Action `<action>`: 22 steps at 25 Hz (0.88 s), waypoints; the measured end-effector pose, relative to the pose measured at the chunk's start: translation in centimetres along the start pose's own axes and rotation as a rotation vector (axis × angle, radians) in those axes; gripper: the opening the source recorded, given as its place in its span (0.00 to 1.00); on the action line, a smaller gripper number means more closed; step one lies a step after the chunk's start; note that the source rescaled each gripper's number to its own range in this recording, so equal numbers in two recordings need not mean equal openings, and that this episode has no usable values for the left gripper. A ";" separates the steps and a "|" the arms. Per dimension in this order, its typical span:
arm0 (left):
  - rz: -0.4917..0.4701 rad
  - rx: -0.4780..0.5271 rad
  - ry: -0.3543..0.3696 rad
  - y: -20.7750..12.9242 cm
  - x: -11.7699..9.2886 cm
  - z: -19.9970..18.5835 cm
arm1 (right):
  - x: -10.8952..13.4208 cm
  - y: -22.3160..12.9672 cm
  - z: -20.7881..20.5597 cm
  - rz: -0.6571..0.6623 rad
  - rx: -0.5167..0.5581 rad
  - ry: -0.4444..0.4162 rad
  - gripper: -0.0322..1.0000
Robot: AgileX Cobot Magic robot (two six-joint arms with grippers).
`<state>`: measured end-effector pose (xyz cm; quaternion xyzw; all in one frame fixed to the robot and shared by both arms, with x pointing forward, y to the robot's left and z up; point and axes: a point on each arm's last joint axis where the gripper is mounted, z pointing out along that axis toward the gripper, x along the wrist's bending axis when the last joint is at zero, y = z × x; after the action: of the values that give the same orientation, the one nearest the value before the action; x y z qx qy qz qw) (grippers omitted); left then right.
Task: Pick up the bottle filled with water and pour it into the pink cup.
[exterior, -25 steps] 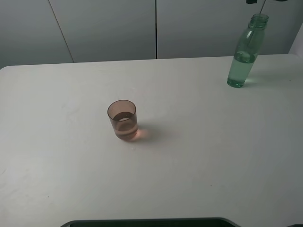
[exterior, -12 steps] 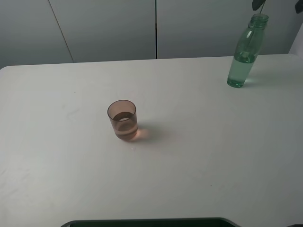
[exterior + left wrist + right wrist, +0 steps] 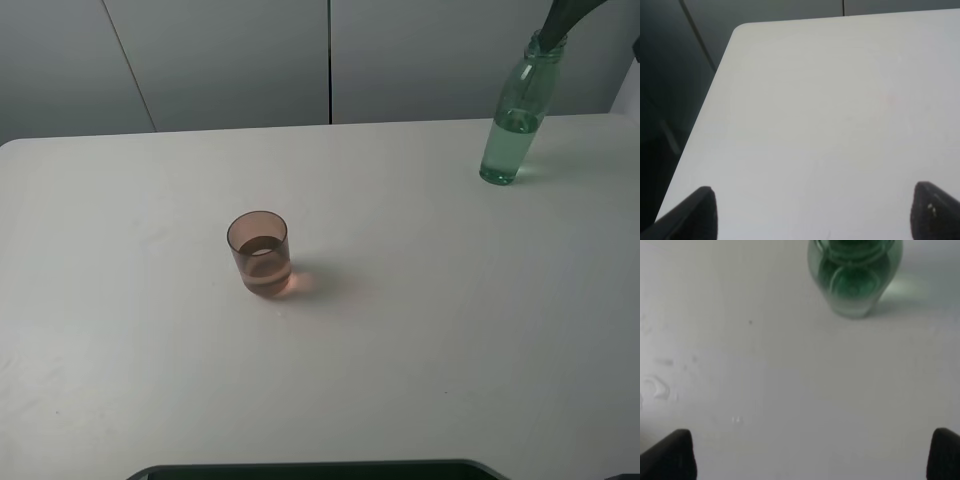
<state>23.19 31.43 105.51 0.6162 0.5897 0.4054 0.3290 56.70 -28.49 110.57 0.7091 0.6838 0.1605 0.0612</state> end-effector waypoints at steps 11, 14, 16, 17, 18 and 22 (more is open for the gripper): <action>0.000 0.000 0.000 0.0 0.0 0.0 | -0.5 -12.6 -1.6 0.012 0.078 -0.002 1.00; 0.000 0.000 0.000 0.0 0.0 0.0 | -0.7 -16.5 -1.6 0.014 0.079 -0.002 1.00; 0.000 0.000 0.000 0.0 0.0 0.0 | -0.9 -19.0 -1.3 0.016 0.075 -0.002 1.00; 0.000 0.001 0.000 0.0 0.0 0.0 | -1.1 -20.1 -1.0 0.017 0.072 -0.002 1.00; 0.000 0.001 0.000 0.0 0.0 0.0 | -1.2 -21.1 -0.9 0.016 0.058 -0.002 1.00; 0.000 0.000 0.000 0.0 0.0 0.0 | -1.6 -24.5 0.3 0.007 -0.012 -0.002 1.00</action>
<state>23.19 31.43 105.51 0.6162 0.5897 0.4054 0.3290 33.50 -28.61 102.58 0.7113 0.6803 0.1640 0.0656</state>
